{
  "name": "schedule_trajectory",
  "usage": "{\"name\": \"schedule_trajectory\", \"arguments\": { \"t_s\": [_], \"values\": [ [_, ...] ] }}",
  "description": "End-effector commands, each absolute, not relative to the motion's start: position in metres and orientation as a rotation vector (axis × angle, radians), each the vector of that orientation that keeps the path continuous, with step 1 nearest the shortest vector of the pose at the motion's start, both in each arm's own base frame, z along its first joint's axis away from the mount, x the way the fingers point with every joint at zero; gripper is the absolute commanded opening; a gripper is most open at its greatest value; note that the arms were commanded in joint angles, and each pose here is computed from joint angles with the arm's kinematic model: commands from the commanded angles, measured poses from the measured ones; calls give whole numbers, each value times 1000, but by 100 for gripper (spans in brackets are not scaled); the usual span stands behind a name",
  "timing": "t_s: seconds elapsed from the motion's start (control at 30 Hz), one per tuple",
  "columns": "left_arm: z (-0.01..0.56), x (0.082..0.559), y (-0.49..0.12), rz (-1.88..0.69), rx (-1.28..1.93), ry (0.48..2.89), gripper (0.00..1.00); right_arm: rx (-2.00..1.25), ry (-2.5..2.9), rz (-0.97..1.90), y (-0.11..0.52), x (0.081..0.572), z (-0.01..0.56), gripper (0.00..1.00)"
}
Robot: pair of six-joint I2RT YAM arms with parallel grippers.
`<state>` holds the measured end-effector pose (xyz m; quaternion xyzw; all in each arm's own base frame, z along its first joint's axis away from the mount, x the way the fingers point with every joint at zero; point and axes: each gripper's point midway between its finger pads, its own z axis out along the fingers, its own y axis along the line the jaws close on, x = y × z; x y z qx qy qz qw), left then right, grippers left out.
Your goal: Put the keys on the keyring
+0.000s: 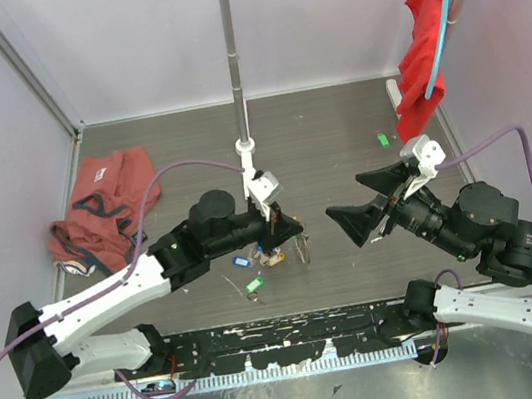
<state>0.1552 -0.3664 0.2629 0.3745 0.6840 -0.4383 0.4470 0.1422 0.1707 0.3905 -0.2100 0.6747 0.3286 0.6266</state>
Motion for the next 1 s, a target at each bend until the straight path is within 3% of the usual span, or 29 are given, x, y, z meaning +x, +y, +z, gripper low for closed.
{"name": "schedule_trajectory", "arguments": {
  "t_s": [0.0,0.57,0.77,0.97],
  "values": [
    [266,179,-375,-1014,913,1693,0,-289,1538,788,160,152,416,100],
    [140,265,-428,-736,1050,2101,0,-283,1594,758,157,153,397,100],
    [118,289,-450,-668,1099,2151,14,-248,1624,740,155,157,387,100],
    [124,297,-459,-703,1087,2133,48,-170,1668,665,142,165,374,100]
  ]
}}
